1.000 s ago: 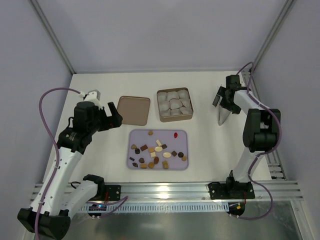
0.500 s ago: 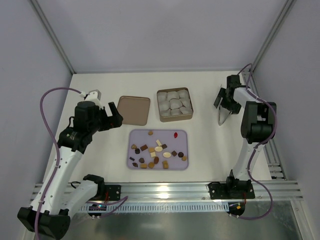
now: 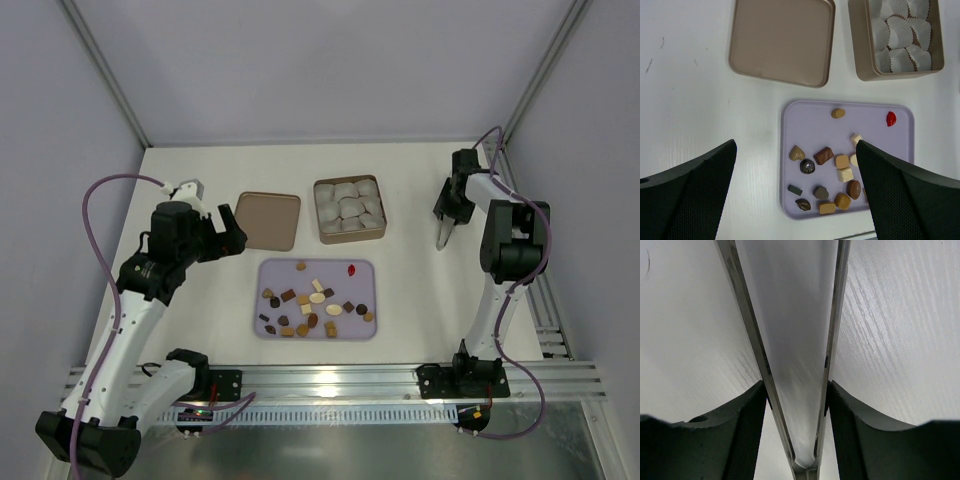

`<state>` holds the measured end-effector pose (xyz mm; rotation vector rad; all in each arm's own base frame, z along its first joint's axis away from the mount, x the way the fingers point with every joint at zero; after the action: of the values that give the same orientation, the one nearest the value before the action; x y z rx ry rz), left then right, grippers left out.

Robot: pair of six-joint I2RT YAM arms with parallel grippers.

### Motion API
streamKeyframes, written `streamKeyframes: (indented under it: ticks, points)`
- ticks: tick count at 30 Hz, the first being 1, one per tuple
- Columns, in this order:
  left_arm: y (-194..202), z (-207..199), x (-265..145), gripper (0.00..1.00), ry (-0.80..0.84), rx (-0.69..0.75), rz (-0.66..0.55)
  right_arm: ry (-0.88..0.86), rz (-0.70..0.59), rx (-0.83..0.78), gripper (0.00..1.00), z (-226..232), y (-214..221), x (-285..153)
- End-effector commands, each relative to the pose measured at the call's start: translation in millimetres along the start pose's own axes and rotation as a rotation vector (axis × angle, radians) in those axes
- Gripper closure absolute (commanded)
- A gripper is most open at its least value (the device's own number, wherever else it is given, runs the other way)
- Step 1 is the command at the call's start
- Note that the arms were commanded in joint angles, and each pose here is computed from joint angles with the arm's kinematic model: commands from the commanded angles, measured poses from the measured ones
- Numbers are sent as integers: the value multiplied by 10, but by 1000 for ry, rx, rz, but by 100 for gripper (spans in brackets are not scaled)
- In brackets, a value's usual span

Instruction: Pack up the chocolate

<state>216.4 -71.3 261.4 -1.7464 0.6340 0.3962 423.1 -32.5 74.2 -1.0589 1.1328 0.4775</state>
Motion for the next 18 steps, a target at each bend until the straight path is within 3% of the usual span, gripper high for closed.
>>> streamKeyframes:
  ticks: [1, 9, 18]
  points:
    - [-25, -28, -18, 0, 18, 20, -9, -9, -2, -29, 48, 52, 13, -45]
    - [-27, -24, -17, 0, 15, 22, -8, -97, -119, -110, 48, 424, -32, -689]
    - [-26, -18, -30, 0, 13, 21, -12, -157, -157, -148, 48, 509, 68, -1094]
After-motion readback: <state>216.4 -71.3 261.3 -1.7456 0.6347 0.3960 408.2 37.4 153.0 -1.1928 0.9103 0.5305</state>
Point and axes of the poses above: each gripper's point midway between its finger pads, its own x axis out along the fingers, its own z axis along the line the jaws close on, y = z × x, the point moved 6 cm from there along -x, back along the fingers, and after that the axes turned 4 degrees about x, right-handed, at the moved point
